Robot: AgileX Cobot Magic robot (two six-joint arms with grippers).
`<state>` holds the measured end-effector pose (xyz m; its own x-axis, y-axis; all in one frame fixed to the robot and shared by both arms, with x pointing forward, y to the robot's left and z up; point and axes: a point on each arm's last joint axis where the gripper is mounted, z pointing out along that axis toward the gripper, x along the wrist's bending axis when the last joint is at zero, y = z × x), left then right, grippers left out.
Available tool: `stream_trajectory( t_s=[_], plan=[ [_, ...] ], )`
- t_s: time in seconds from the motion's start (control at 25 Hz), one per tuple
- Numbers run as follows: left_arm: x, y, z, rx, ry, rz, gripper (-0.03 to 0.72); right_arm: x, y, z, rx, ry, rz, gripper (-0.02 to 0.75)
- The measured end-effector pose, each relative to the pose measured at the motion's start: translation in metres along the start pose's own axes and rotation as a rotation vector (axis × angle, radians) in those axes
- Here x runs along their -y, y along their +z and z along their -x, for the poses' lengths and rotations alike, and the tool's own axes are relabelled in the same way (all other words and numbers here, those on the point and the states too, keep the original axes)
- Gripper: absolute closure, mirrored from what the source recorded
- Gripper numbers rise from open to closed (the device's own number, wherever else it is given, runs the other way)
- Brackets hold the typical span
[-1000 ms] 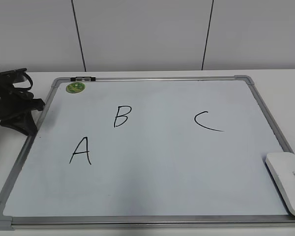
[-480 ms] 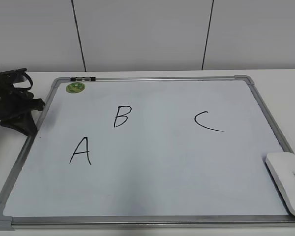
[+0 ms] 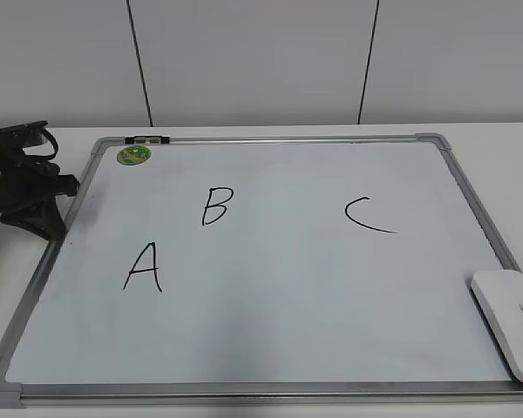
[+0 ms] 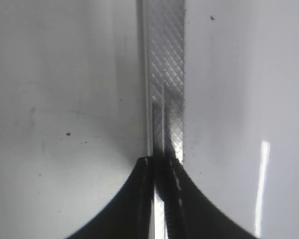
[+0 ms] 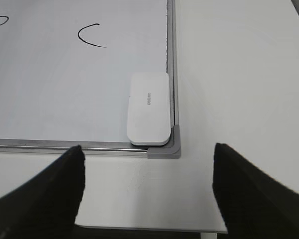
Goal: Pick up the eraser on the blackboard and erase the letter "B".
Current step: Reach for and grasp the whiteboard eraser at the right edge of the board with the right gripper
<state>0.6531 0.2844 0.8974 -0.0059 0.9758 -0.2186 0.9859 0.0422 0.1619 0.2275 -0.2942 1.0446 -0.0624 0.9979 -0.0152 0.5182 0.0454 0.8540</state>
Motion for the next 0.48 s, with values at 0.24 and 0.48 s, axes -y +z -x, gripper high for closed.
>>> stream_trajectory(
  t_s=[0.24,0.48],
  plan=[
    [0.000,0.000,0.000,0.001,0.000,-0.002,0.648,-0.013,-0.001,-0.002,-0.023,0.013,0.045,0.146],
    [0.000,0.000,0.000,0.001,0.000,-0.002,0.648,-0.057,0.029,0.000,-0.041,0.042,0.062,0.146]
  ],
)
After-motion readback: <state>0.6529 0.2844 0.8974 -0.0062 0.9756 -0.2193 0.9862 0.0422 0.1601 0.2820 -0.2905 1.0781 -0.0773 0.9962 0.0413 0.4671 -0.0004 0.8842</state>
